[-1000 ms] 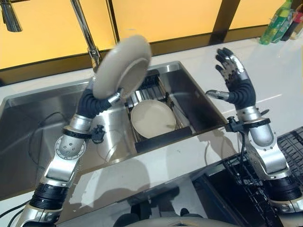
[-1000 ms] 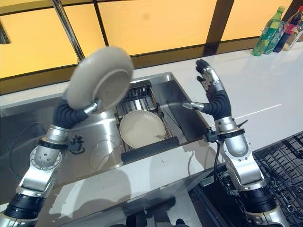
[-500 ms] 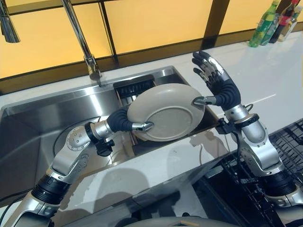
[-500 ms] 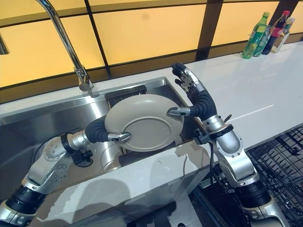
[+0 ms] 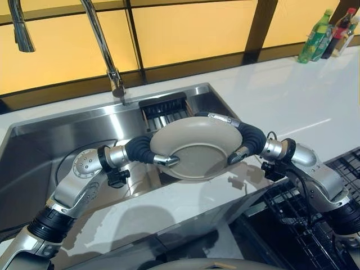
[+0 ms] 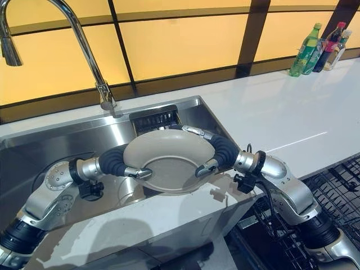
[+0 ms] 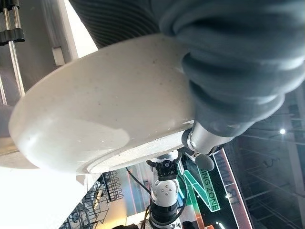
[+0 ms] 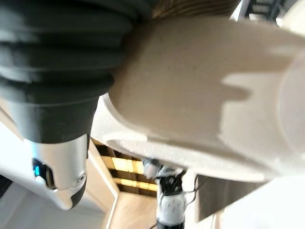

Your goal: Pick up plates and place into dishwasher.

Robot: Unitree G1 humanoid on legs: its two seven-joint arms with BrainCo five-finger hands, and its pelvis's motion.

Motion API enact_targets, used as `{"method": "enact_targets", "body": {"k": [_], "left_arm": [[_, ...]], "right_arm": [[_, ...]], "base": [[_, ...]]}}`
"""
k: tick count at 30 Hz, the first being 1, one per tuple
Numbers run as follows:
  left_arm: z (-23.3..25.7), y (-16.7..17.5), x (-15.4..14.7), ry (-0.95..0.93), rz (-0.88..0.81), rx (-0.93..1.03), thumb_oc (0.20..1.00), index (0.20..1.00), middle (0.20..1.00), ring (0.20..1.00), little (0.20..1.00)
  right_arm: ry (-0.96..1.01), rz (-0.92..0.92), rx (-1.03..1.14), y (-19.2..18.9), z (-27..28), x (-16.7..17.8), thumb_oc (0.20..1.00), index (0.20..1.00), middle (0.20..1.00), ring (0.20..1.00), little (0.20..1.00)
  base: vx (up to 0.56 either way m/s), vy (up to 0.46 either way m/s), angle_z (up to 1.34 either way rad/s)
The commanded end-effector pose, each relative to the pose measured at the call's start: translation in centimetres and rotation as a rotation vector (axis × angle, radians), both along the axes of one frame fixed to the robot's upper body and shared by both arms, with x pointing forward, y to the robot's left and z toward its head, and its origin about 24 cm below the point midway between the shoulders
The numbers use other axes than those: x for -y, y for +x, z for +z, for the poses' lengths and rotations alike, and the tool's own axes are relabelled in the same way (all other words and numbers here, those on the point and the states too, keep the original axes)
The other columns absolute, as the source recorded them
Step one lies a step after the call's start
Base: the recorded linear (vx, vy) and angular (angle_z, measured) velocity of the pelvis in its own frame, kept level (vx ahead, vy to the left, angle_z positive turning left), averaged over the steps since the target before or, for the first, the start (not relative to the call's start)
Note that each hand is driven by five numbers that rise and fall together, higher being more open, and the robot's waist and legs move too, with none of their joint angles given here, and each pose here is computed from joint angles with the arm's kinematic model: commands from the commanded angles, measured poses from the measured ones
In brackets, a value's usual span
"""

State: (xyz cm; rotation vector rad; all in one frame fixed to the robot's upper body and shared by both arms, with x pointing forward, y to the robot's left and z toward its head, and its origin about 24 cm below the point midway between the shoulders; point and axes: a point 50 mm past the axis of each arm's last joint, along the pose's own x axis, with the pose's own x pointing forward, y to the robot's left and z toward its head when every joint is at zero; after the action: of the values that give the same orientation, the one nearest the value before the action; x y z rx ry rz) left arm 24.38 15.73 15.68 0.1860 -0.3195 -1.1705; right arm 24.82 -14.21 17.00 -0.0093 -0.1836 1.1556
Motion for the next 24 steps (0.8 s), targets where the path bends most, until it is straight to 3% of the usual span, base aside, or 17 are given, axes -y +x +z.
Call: {"method": "enact_targets", "body": {"k": [1, 10, 11, 12, 24], "left_arm": [[2.9, 0.3, 0.3, -0.113, -0.041, 0.112, 0.200, 0.200, 0.200, 0.200, 0.200], [2.8, 0.5, 0.4, -0.130, -0.033, 0.102, 0.200, 0.200, 0.200, 0.200, 0.200], [2.7, 0.4, 0.4, -0.134, -0.033, 0.100, 0.200, 0.200, 0.200, 0.200, 0.200], [2.7, 0.4, 0.4, -0.138, -0.033, 0.098, 0.200, 0.200, 0.200, 0.200, 0.200], [2.4, 0.4, 0.5, -0.160, -0.008, 0.104, 0.200, 0.200, 0.200, 0.200, 0.200]], "right_arm": [[0.059, 0.130, 0.012, -0.8, 1.1, -1.3, 1.000, 1.000, 1.000, 1.000, 1.000], [0.101, 0.125, 0.005, -0.9, 0.6, -1.6, 1.000, 1.000, 1.000, 1.000, 1.000], [0.128, 0.115, -0.004, -0.8, 0.7, -1.6, 0.517, 0.517, 0.517, 0.517, 0.517], [0.149, 0.104, -0.013, -0.7, 0.7, -1.6, 0.200, 0.200, 0.200, 0.200, 0.200], [0.127, -0.156, 0.034, 0.1, 0.0, -0.1, 0.200, 0.200, 0.200, 0.200, 0.200]], "base": [[0.00, -0.006, 0.04], [0.00, 0.000, 0.00], [0.00, 0.000, 0.00], [0.00, 0.000, 0.00], [0.00, 0.000, 0.00]]}}
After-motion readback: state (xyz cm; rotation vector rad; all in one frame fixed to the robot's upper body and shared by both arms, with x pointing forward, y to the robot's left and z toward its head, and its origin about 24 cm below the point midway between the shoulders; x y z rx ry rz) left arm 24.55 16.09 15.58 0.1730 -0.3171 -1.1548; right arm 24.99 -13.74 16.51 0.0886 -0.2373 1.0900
